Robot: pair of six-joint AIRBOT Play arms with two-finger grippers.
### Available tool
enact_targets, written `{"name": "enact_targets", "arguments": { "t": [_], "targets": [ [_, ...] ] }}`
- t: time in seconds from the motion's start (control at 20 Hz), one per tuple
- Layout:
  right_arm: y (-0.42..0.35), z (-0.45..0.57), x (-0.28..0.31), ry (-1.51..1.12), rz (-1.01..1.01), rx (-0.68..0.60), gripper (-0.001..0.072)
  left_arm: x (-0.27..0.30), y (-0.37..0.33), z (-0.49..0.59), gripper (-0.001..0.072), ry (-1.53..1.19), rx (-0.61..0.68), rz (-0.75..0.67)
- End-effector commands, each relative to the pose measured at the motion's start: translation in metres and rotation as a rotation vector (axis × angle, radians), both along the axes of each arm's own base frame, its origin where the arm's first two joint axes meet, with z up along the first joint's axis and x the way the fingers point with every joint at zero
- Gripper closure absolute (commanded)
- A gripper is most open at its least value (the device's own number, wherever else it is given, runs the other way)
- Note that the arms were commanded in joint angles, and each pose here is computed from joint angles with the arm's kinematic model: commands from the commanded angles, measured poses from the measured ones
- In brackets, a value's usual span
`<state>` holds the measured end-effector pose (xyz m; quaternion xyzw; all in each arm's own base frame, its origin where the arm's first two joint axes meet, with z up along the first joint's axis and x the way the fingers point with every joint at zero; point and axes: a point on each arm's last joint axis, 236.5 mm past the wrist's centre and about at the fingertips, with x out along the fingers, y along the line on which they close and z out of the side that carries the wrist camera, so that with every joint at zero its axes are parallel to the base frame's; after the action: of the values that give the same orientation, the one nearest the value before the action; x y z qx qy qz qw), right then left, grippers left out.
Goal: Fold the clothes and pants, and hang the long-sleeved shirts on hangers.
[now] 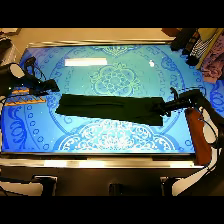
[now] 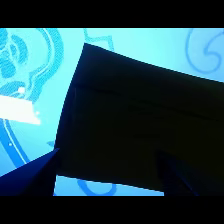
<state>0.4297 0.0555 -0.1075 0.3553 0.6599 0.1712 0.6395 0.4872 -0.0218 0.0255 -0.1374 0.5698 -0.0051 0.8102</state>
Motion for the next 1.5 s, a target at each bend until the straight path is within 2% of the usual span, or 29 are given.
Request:
{"name": "enact_targets", "arguments": {
  "t": [0.0,0.1,0.15,0.35,0.5,0.85,1.2,1.35,1.45],
  "targets": [
    [0.012,0.007,0.004,-0.005,-0.007,-0.015,0.0686,0.001,-0.012,0.002,0.0086,-0.002,-0.056,0.0],
    [0.01,0.03,0.009,-0.04,-0.021,-0.026,0.0687,0.001,-0.033,0.001,0.0631,0.008,-0.135,-0.007],
    [0.009,0.049,0.011,-0.061,-0.024,-0.036,0.0687,0.002,-0.047,-0.003,0.0688,0.019,-0.174,-0.017],
    [0.006,0.129,0.01,-0.135,-0.041,-0.07,0.0686,-0.001,-0.141,-0.034,0.0689,0.088,-0.33,-0.097],
    [0.001,0.169,-0.001,-0.156,-0.033,-0.112,0.0686,-0.009,-0.233,-0.062,0.069,0.132,-0.437,-0.093],
    [0.004,0.239,-0.026,-0.223,-0.033,-0.144,0.0685,-0.083,-0.402,-0.116,0.0691,0.235,-0.563,-0.146],
    [0.007,0.262,-0.04,-0.247,-0.054,-0.148,0.0685,-0.115,-0.478,-0.124,0.0691,0.304,-0.719,-0.093],
    [0.005,0.263,-0.034,-0.267,-0.07,-0.15,0.0685,-0.118,-0.49,-0.11,0.0691,0.309,-0.748,-0.141],
    [0.004,0.265,-0.027,-0.295,-0.083,-0.154,0.0685,-0.117,-0.472,-0.1,0.069,0.342,-0.74,-0.202]
  ]
}}
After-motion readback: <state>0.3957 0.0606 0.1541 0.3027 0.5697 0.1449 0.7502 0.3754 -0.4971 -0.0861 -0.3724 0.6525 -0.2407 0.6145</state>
